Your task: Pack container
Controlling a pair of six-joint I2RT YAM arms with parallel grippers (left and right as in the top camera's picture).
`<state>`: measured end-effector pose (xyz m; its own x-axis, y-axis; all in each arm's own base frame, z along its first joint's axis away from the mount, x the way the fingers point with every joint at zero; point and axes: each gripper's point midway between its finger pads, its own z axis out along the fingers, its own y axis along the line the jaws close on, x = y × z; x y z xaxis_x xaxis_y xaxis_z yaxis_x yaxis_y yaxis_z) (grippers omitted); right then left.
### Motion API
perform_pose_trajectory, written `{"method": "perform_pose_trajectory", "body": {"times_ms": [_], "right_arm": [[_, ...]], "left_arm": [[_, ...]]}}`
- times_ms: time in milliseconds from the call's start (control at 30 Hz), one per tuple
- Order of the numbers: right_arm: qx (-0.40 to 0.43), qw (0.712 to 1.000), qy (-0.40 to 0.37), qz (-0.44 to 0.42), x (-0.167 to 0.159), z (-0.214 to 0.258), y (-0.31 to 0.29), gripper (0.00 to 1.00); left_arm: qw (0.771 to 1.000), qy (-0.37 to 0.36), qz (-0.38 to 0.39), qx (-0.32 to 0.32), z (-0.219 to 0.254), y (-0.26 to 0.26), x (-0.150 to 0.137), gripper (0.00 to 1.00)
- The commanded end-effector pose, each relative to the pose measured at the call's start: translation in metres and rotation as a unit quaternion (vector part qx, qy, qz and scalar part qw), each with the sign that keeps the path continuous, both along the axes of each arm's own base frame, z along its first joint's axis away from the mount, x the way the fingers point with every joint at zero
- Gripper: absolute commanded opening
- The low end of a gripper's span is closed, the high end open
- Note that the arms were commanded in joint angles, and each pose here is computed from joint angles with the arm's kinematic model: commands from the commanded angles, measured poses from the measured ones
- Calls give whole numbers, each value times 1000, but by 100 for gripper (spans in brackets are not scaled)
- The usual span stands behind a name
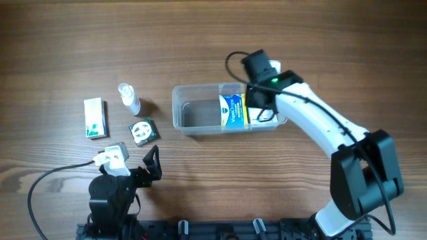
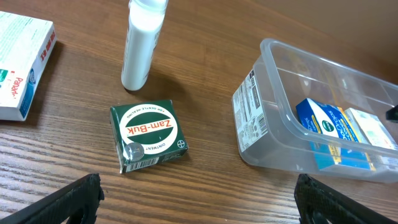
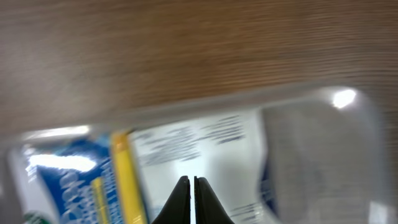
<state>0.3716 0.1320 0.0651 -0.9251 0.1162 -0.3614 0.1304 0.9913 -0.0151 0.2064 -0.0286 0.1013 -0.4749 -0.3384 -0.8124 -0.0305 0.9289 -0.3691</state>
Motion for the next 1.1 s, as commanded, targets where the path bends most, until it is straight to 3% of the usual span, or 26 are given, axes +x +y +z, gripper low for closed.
{"method": "perform_pose_trajectory", "body": {"times_ms": [0, 333, 433, 533, 667, 833, 967, 1067], "right_arm": [[39, 999, 8, 14, -1, 4, 3, 4], [57, 992, 104, 41, -22, -69, 21, 4], [56, 992, 103, 43, -22, -67, 20, 4], [66, 995, 55, 58, -6, -24, 25, 8], [94, 990, -56, 89, 14, 74, 33, 10], [118, 966, -214, 81, -5, 203, 13, 15], [93, 939, -323, 71, -50, 282, -26, 57], [90, 914, -384, 93, -91, 324, -44, 75]], "left_arm": [[1000, -5, -4, -1, 1, -1, 0, 100], [1000, -5, -4, -1, 1, -1, 0, 100], [1000, -5, -4, -1, 1, -1, 0, 100], [1000, -5, -4, -1, 1, -1, 0, 100], [1000, -5, -4, -1, 1, -1, 0, 100], [1000, -5, -4, -1, 1, -1, 0, 100], [1000, -5, -4, -1, 1, -1, 0, 100], [1000, -5, -4, -1, 1, -1, 0, 100]]}}
